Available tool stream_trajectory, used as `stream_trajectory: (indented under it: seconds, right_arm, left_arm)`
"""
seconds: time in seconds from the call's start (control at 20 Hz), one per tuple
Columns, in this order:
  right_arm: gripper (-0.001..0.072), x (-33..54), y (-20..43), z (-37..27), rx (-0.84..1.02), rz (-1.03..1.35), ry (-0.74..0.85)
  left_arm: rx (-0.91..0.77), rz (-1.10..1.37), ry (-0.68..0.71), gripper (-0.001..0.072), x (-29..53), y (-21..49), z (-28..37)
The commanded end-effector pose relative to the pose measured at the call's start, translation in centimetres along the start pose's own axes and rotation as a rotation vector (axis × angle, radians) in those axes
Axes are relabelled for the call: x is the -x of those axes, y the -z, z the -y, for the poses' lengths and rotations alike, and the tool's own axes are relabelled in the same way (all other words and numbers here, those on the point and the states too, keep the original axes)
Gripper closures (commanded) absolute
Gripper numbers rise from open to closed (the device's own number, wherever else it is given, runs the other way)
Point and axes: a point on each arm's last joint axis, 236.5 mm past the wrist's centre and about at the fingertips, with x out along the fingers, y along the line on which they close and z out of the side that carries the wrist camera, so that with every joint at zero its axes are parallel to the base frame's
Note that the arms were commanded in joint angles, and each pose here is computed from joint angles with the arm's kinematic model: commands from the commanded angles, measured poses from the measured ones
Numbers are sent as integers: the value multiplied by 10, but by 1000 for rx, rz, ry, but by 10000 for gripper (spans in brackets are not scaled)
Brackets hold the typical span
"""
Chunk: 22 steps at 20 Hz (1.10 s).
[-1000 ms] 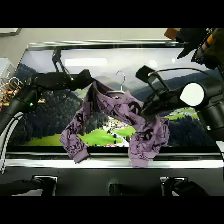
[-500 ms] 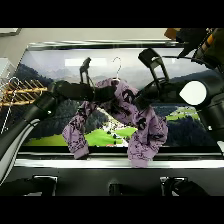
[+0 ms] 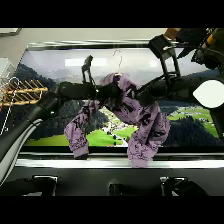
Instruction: Fold the clothes and pants, and hang the long-sleeved shirts on hangers.
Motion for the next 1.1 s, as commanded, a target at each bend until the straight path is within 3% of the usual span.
stream_trajectory:
  seconds: [0.0, 0.25, 0.5, 0.95, 1.05]
  right_arm:
    - [670, 8, -9, 35, -99, 43, 152]
    - [670, 43, -48, 77, -214, 203, 327]
    - [671, 118, -72, 106, -267, 277, 490]
    - [670, 247, -45, 142, -423, 329, 766]
    - [670, 277, -12, 163, -516, 277, 932]
  left_arm:
    - [-28, 58, -6, 158, 38, -29, -5]
    - [-18, 227, -9, 159, 123, -82, -8]
    - [-16, 242, -34, 163, 163, -85, -14]
    - [-19, 101, -56, 169, 159, -51, -17]
    - [-19, 86, -58, 168, 159, -47, -17]
